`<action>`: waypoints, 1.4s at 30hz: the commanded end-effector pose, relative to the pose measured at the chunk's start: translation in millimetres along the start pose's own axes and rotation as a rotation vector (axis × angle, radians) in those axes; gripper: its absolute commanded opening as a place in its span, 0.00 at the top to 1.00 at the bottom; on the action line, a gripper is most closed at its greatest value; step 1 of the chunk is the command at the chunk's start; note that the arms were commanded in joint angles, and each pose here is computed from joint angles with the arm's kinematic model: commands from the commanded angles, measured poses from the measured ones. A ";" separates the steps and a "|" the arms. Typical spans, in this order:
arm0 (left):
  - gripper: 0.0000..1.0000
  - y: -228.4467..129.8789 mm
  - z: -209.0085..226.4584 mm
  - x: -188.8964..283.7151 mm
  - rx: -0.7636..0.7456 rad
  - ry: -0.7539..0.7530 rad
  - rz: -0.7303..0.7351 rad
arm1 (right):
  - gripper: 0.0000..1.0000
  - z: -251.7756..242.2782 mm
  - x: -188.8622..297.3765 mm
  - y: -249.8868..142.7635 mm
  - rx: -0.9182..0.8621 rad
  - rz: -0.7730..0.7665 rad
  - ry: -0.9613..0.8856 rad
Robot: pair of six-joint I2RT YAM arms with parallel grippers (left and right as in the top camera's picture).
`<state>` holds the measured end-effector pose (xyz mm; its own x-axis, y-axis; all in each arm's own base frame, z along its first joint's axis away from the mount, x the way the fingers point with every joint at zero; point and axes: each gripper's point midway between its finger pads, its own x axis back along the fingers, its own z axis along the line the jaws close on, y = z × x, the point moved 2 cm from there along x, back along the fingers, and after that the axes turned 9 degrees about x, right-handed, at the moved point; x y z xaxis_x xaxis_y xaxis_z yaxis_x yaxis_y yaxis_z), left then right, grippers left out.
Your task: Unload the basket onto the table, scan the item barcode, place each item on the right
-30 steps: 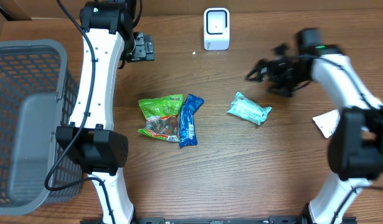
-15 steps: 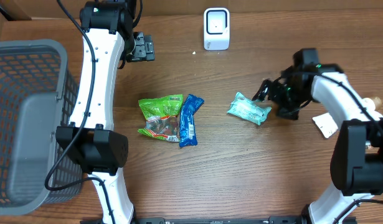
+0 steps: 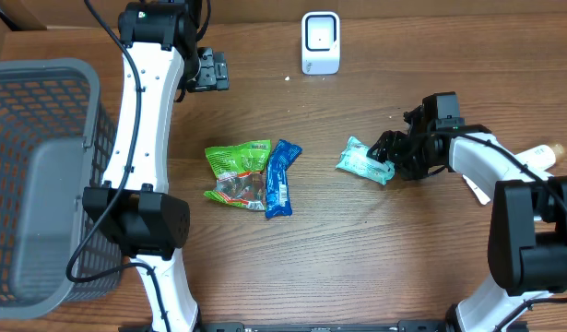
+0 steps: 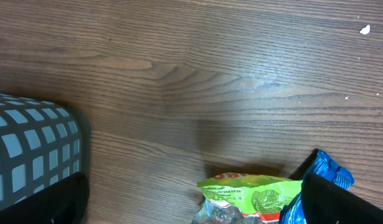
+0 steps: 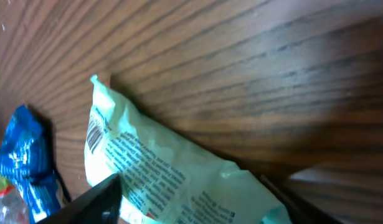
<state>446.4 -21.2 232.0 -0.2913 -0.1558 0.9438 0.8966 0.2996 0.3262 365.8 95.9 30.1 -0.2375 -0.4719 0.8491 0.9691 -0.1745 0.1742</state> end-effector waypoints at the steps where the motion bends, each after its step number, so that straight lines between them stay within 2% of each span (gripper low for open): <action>1: 0.00 4.2 -1.0 13.1 0.000 -0.010 -0.039 | 0.51 -15.1 -14.0 -18.8 -0.013 0.043 -0.042; 3: 0.00 4.2 -1.0 13.1 0.000 -0.010 -0.039 | 0.64 -14.0 -14.1 -19.2 -0.013 0.046 -0.034; 4: 0.00 4.2 -1.0 13.1 0.000 -0.010 -0.039 | 0.78 -13.4 -14.1 -19.1 -0.013 0.046 -0.031; 5: 0.01 4.2 -1.0 13.1 0.000 -0.010 -0.039 | 0.81 -12.3 -14.0 -19.2 -0.014 0.047 -0.024; 7: 0.00 4.2 -1.0 13.1 0.000 -0.010 -0.039 | 0.80 -9.0 -13.7 -19.8 -0.024 0.053 0.000; 9: 0.00 4.2 -1.2 13.1 0.000 -0.010 -0.039 | 0.74 -5.6 -10.9 -17.6 -0.037 0.054 0.043; 11: 0.00 4.2 -1.0 13.1 0.000 -0.010 -0.039 | 0.62 -4.0 -6.3 -12.5 -0.047 0.046 0.084; 12: 0.00 4.2 -1.0 13.1 0.000 -0.010 -0.039 | 0.51 -5.6 -1.0 -6.2 -0.045 0.031 0.111; 13: 0.00 4.2 -1.0 13.1 0.000 -0.010 -0.039 | 0.45 -6.3 3.5 -2.9 -0.033 0.026 0.138; 15: 0.00 4.2 -1.0 13.1 0.000 -0.010 -0.039 | 0.39 -11.6 10.7 -8.4 -0.082 0.059 0.168; 21: 0.00 4.2 -1.0 13.1 0.000 -0.010 -0.039 | 0.40 -2.4 1.9 -37.1 -0.174 0.169 0.145; 25: 0.00 4.2 -1.0 13.1 0.000 -0.010 -0.039 | 0.40 -0.7 -18.0 -44.2 -0.220 0.142 0.053; 28: 0.00 4.2 -1.0 13.1 0.000 -0.010 -0.039 | 0.45 -1.5 -18.3 -35.0 -0.203 0.103 0.055; 30: 0.00 4.2 -1.0 13.1 0.000 -0.010 -0.039 | 0.53 -5.4 -18.4 -29.6 -0.194 0.076 0.036; 32: 0.00 4.2 -1.0 13.1 0.000 -0.010 -0.039 | 0.60 -6.5 -18.7 -26.1 -0.148 0.058 0.029; 37: 0.00 4.2 -1.0 13.1 0.000 -0.010 -0.039 | 0.62 -6.5 -18.9 -21.5 -0.026 0.036 0.030; 40: 0.00 4.2 -1.0 13.1 0.000 -0.010 -0.039 | 0.67 -4.7 -17.5 -18.1 0.095 0.024 0.051; 42: 0.00 4.2 -1.0 13.1 0.000 -0.010 -0.039 | 0.67 -5.4 -14.8 -14.9 0.109 0.016 0.066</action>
<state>446.4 -21.2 232.0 -0.2917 -0.1557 0.9437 0.8964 0.2996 0.3265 356.7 112.9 23.1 -0.2243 -0.5637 0.7950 0.9745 -0.1294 0.1832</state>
